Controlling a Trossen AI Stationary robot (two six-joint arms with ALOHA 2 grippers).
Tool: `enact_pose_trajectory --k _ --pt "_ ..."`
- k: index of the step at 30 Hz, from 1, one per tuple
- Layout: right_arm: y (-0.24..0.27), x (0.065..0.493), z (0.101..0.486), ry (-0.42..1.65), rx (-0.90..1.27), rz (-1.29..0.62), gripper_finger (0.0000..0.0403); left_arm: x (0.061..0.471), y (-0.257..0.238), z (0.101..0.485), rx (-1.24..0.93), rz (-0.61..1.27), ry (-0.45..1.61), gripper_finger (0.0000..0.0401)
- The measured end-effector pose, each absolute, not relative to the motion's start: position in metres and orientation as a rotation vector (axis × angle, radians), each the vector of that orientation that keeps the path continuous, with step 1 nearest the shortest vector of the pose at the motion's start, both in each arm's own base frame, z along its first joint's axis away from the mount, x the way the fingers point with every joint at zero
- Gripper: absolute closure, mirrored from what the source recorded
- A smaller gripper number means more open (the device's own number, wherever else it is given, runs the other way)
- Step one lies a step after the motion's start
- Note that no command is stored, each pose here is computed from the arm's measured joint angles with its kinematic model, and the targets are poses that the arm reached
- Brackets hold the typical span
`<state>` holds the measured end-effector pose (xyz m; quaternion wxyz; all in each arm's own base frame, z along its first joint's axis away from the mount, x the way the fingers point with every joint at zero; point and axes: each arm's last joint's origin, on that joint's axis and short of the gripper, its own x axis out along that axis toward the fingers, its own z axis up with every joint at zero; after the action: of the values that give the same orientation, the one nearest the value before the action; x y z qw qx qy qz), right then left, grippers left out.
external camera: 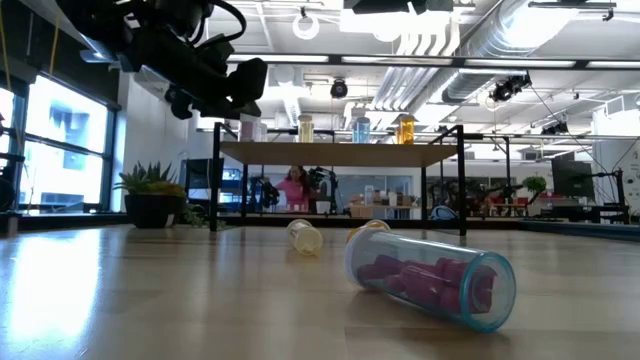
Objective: Pick and place medicine bottles onto shelf by color
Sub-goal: Put the transparent pill bottle aligned with the other transparent pill bottles on the shelf, then put the yellow pill bottle aligned with the other yellow pill bottles on the shelf
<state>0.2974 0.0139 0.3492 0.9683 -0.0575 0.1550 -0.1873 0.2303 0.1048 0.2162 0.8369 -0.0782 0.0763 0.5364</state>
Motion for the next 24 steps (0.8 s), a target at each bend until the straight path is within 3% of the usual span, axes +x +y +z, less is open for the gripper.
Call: enact_pose_trajectory --k 8,18,24 --pt "0.0138 0.2974 0.3492 0.313 -0.116 -0.379 0.0176 0.2307 0.1045 0.2161 -0.139 1.113 0.183 0.0254" --pt "0.0138 0.2974 0.3492 0.314 -0.116 -0.378 0.0176 0.2308 0.1044 0.2149 -0.154 1.108 0.184 0.02" --pt "0.0139 0.2974 0.3492 0.314 -0.116 -0.378 0.0176 0.2311 0.1044 0.2162 -0.156 1.106 0.17 0.0192"
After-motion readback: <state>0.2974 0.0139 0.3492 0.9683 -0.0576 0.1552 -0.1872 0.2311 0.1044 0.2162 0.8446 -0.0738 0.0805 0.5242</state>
